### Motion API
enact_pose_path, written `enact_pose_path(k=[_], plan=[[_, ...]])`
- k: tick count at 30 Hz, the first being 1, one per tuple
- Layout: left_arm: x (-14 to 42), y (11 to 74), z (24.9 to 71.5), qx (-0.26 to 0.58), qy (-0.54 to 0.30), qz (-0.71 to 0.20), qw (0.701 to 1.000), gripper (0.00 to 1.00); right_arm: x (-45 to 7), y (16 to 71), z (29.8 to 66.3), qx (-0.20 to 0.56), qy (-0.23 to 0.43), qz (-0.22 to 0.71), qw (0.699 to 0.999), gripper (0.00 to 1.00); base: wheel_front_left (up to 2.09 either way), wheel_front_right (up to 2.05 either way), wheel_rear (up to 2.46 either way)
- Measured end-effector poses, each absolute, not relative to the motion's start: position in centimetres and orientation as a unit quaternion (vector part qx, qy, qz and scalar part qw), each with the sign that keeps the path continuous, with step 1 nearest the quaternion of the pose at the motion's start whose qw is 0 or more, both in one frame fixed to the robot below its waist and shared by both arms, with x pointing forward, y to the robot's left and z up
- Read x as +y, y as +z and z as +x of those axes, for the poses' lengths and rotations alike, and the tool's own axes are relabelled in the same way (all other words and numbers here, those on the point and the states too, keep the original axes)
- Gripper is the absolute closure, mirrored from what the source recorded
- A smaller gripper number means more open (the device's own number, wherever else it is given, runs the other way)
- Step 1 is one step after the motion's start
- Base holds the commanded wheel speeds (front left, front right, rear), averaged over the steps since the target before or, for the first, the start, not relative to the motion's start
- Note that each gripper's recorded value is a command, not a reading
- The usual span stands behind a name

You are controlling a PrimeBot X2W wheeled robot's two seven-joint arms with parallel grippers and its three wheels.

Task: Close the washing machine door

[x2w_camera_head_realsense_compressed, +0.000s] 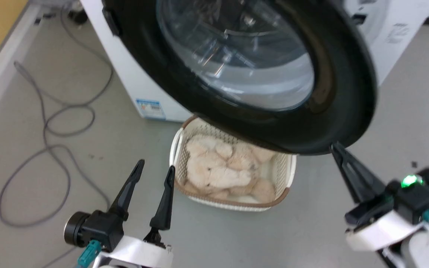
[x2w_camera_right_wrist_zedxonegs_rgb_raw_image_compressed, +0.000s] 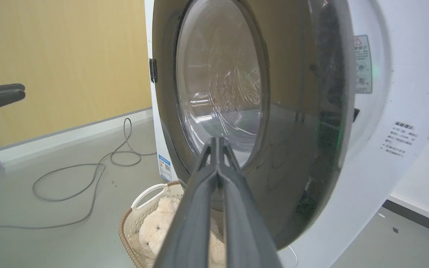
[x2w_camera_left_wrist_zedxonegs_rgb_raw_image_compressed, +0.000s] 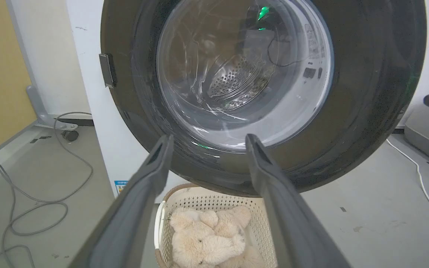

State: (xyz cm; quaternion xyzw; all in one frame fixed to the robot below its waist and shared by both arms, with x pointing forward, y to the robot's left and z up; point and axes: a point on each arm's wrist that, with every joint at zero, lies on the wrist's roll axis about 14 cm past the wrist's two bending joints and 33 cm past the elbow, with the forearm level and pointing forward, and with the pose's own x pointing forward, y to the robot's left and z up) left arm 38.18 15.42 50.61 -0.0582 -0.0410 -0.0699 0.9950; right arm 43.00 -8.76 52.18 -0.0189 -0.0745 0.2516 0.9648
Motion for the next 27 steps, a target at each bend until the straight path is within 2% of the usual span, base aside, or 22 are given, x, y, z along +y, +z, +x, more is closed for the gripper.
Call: enact_pose_path(k=[4,12,27], plan=[[15.8,49.9,38.9,-0.031,-0.061,-0.058,0.996,0.00,-8.8,51.0,45.7,-0.060,0.274,-0.038,0.959,1.00,0.00,0.00,0.00],[17.1,48.9,40.2,-0.022,-0.041,-0.052,0.998,0.00,-9.7,50.1,51.1,-0.047,0.267,-0.029,0.962,1.00,0.00,0.00,0.00],[17.5,46.6,42.7,0.001,-0.038,-0.052,0.998,0.00,-12.4,49.7,61.3,-0.025,0.218,-0.016,0.976,1.00,0.00,0.00,0.00]])
